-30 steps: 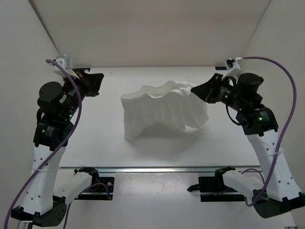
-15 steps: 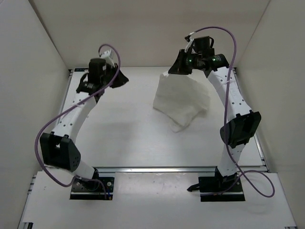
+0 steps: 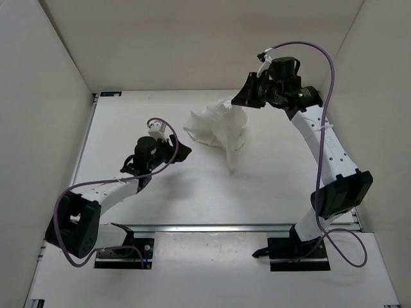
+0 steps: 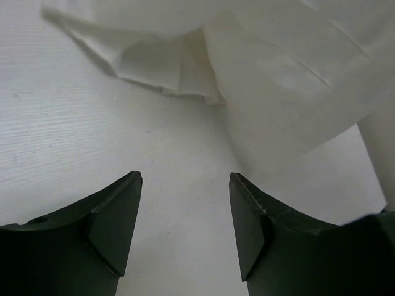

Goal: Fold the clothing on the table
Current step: Flatten the skirt out

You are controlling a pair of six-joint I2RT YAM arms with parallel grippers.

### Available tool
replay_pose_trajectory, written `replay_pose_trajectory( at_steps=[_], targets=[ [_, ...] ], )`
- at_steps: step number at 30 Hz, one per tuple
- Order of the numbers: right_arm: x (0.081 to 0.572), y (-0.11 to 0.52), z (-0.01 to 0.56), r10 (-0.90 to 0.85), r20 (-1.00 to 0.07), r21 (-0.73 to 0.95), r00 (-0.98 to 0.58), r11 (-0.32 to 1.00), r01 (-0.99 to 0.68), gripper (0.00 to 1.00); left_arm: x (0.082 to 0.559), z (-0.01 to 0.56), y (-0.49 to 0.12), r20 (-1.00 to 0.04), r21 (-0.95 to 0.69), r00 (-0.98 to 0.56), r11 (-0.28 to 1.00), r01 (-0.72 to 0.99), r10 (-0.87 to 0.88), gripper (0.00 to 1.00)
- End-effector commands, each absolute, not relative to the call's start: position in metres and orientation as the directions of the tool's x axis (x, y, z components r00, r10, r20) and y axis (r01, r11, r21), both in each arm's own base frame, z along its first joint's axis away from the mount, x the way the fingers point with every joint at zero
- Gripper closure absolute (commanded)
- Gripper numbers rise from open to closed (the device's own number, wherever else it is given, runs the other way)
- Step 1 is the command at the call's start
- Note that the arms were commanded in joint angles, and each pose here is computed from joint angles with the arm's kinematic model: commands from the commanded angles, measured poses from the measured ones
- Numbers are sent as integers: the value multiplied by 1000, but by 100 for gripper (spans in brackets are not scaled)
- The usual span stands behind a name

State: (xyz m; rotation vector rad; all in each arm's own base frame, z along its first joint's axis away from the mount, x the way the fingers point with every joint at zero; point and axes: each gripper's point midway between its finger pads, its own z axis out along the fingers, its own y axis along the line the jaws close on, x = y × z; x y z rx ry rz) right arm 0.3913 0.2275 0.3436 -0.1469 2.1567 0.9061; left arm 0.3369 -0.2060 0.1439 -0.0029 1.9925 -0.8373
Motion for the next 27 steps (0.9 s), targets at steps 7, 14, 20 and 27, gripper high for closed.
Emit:
replay_pose_trajectory(
  at_steps=[7, 14, 20, 27],
  targets=[
    [390, 232, 373, 211, -756, 551, -620, 716, -429, 100, 311, 189, -264, -935, -346, -269, 757, 554, -231, 25],
    [392, 238, 371, 224, -750, 556, -623, 724, -409, 100, 302, 179, -316, -933, -342, -303, 743, 575, -194, 22],
    [392, 244, 361, 216, -737, 563, -640, 721, -405, 100, 302, 171, -353, -936, -328, -304, 748, 577, -177, 18],
    [389, 249, 358, 198, -738, 560, -645, 712, -423, 100, 304, 155, -376, -923, -359, -333, 750, 555, -195, 17]
  ],
)
